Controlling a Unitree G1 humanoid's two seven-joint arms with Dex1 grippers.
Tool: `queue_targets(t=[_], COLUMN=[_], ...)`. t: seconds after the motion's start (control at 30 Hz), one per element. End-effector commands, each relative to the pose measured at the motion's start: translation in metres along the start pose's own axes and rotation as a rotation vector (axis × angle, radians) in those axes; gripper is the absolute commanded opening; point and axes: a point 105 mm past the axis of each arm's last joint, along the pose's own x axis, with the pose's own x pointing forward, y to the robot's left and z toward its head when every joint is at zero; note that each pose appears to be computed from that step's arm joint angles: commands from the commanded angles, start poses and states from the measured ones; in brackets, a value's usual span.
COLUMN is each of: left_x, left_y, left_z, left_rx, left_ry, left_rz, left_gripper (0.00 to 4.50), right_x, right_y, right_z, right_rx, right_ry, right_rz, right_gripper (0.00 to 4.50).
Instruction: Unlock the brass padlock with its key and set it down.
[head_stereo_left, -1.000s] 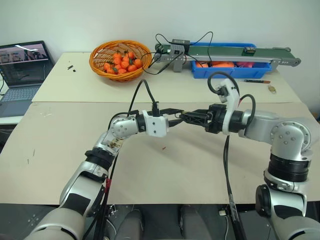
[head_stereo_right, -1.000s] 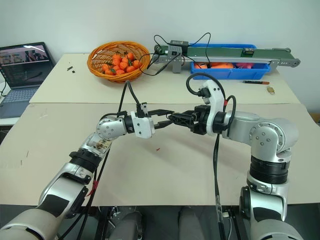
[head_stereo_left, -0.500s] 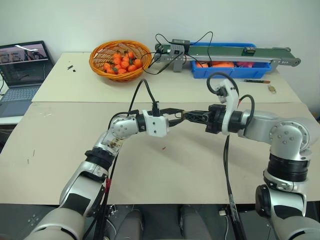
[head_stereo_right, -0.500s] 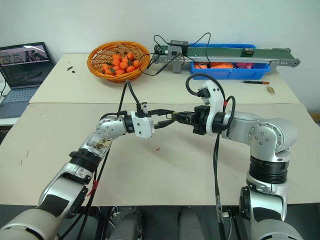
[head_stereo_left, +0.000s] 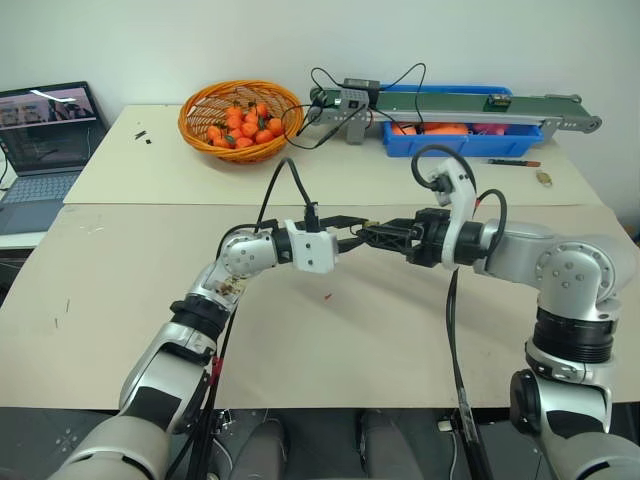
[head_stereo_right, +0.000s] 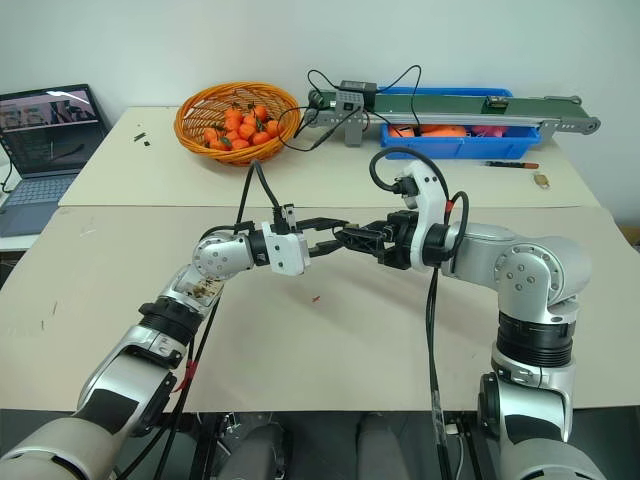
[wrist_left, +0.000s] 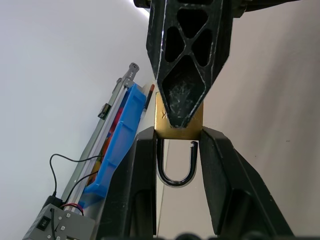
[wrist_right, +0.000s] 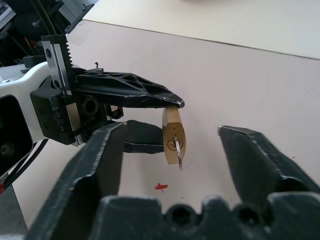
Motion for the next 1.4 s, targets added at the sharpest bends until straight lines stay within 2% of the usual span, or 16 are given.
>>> queue_targets(t=[0.03,0.27,0.37,0.43,0.47,0.63,0.7,1.0,1.07,1.13,1.17,1.2,1.3,1.33,1.4], left_x=[0.0017,0.0019,0.0021,0.0024,0.0024,0.0027,0.0026,0.0019,0.0014,0.0015,0.0014,0.0013,0.0008,0.0003,-0.0014], left_y=[0.0159,0.0158,0.0156,0.0157,0.0157,0.0158,0.0158,0.0161,0.0181,0.0191,0.0198,0.0204,0.0207,0.0206,0.0209], left_z=[0.0104,0.01,0.0102,0.0101,0.0102,0.0102,0.01,0.0099,0.0106,0.0112,0.0116,0.0116,0.0111,0.0113,0.016], left_rx=[0.036,0.036,0.037,0.037,0.037,0.037,0.037,0.037,0.026,0.007,0.005,0.008,0.015,0.011,-0.034], left_ry=[-0.035,-0.033,-0.034,-0.034,-0.034,-0.034,-0.034,-0.033,-0.039,-0.047,-0.049,-0.048,-0.042,-0.044,-0.076], left_rz=[0.048,0.046,0.046,0.046,0.047,0.047,0.047,0.049,0.062,0.066,0.069,0.071,0.069,0.067,0.059], left_gripper=[0.84,0.84,0.84,0.84,0.84,0.84,0.84,0.84,1.76,2.31,2.78,2.99,4.21,4.42,4.42], right_x=[-0.0015,-0.0013,-0.0014,-0.0015,-0.0015,-0.0014,-0.0013,-0.0014,-0.0013,-0.0012,-0.0012,-0.0013,-0.0013,-0.0014,-0.0022], right_y=[0.0041,0.0043,0.0045,0.0053,0.0055,0.0063,0.0065,0.0061,0.0061,0.0059,0.006,0.006,0.0057,0.0053,0.0033], right_z=[0.0091,0.0091,0.0096,0.0098,0.0098,0.0102,0.0105,0.0109,0.0111,0.0111,0.0111,0.0112,0.0111,0.0109,0.0099], right_rx=[-0.034,-0.034,-0.03,-0.028,-0.028,-0.024,-0.024,-0.033,-0.032,-0.032,-0.032,-0.031,-0.03,-0.029,-0.03], right_ry=[-0.043,-0.046,-0.049,-0.051,-0.051,-0.053,-0.053,-0.051,-0.051,-0.051,-0.051,-0.051,-0.051,-0.051,-0.05], right_rz=[0.01,0.007,0.009,0.013,0.013,0.018,0.018,0.01,0.01,0.01,0.01,0.011,0.01,0.009,0.003], right_gripper=[4.44,4.44,3.76,3.12,2.6,0.98,0.2,0.11,0.11,0.11,0.11,0.11,0.11,0.11,0.11])
